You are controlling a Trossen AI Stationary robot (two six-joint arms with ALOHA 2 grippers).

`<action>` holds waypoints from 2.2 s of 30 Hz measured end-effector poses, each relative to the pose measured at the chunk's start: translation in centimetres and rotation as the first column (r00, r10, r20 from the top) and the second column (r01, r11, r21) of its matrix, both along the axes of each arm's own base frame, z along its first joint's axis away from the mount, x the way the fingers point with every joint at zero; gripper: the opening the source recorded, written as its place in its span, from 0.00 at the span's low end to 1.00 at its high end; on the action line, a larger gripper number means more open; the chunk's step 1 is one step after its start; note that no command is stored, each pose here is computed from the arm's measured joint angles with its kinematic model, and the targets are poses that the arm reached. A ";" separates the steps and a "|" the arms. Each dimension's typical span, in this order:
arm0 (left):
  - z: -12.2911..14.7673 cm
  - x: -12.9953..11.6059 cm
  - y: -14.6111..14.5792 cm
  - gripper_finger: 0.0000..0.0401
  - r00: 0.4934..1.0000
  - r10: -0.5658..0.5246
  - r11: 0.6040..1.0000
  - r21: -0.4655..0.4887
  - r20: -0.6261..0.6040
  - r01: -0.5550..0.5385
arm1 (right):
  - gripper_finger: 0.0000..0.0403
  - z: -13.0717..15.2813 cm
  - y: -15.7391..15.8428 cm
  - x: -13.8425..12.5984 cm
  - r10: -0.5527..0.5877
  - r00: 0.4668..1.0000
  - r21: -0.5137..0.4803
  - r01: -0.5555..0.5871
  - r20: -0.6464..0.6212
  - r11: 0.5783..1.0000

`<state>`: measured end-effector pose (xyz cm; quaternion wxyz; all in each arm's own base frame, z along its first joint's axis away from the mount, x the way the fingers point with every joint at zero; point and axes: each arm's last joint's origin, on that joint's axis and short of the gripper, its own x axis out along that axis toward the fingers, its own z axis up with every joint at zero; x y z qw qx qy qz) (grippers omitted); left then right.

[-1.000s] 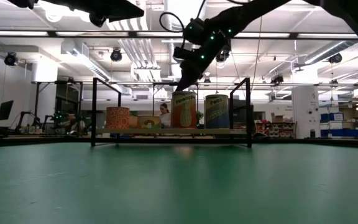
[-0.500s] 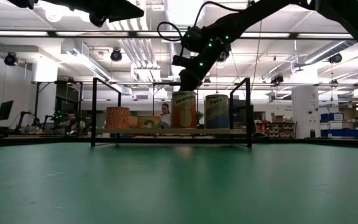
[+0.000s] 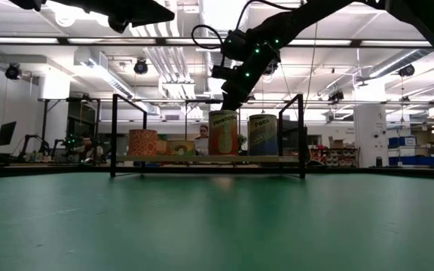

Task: Pick and place cans onto a shelf
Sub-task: Adjust the canned goods on the shelf

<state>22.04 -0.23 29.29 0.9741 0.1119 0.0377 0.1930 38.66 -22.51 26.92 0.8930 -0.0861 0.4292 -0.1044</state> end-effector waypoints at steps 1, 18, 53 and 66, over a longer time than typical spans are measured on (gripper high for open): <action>0.0 0.0 0.0 0.00 1.000 0.000 1.000 -0.001 0.000 0.000 | 0.02 0.1 0.0 -0.1 0.000 1.000 -0.001 0.000 0.002 1.000; 0.0 0.0 0.0 0.00 1.000 0.000 1.000 -0.001 -0.004 0.000 | 0.02 6.0 3.2 -3.9 -0.068 0.998 0.081 0.067 0.011 0.995; -0.2 0.0 0.0 0.00 1.000 -0.001 1.000 -0.014 -0.017 0.000 | 0.02 1.4 4.7 -6.6 -0.173 0.935 0.186 0.238 -0.310 0.953; -0.2 0.0 0.0 0.00 1.000 0.000 1.000 -0.017 -0.015 0.000 | 0.02 1.4 7.3 -5.7 -0.099 0.934 0.200 0.175 -0.343 0.964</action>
